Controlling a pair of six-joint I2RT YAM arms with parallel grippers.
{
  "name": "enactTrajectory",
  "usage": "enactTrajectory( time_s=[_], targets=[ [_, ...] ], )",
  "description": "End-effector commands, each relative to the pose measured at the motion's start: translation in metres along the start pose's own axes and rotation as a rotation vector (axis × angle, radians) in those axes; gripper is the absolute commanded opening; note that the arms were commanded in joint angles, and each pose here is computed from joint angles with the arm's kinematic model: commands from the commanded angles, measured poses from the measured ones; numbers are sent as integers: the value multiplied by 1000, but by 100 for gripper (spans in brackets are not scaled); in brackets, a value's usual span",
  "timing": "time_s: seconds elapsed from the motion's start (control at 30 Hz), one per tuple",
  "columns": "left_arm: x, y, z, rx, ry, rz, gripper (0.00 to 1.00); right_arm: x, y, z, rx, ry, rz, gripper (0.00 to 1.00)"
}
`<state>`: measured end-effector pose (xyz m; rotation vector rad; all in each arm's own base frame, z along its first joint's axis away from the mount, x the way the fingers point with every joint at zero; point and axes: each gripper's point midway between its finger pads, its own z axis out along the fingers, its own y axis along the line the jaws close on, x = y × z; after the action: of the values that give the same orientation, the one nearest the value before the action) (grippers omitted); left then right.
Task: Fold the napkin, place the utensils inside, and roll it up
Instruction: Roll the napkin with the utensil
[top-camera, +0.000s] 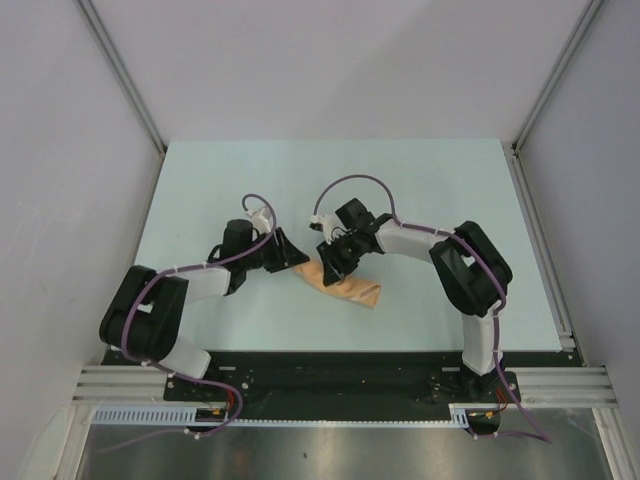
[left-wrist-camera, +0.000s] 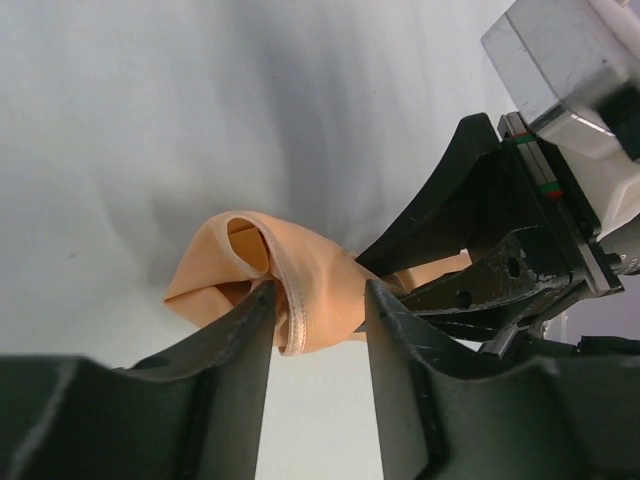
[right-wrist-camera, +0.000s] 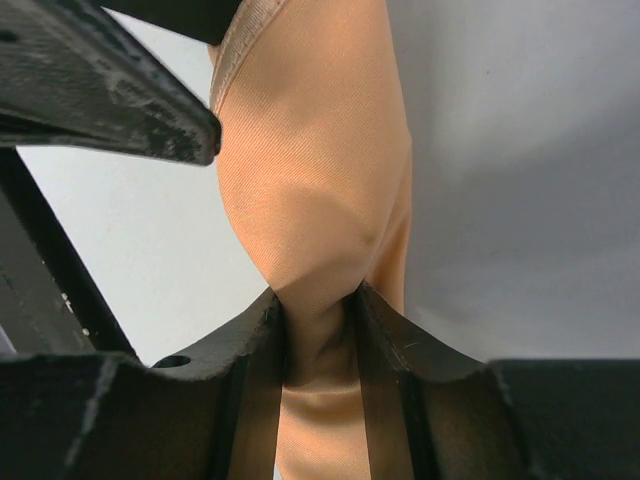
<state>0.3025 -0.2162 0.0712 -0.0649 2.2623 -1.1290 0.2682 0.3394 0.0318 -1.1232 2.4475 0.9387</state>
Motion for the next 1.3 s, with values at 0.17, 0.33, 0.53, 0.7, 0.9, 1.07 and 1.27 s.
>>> enactTrajectory(
  time_s=[0.17,0.33,0.53,0.7,0.9,1.07,1.27],
  targets=[
    [0,-7,14,58,23,-15,17,-7,-6,-5,-40,-9,67,43],
    [-5,-6,22,50,25,-38,7,-27,3,-24,-45,-69,61,65],
    [-12,-1,30,25,23,-66,0,-39,2,-50,49,-132,38,72],
    [-15,0,36,21,27,-77,0,-44,-4,-71,154,-190,42,75],
    [-19,1,40,21,27,-76,3,-43,-7,-86,227,-244,68,76],
    [-29,-7,41,35,14,-50,22,-39,-16,-97,268,-297,134,76],
    [-44,-13,37,24,-2,-23,53,-36,-24,-121,276,-368,193,77]
  ],
)
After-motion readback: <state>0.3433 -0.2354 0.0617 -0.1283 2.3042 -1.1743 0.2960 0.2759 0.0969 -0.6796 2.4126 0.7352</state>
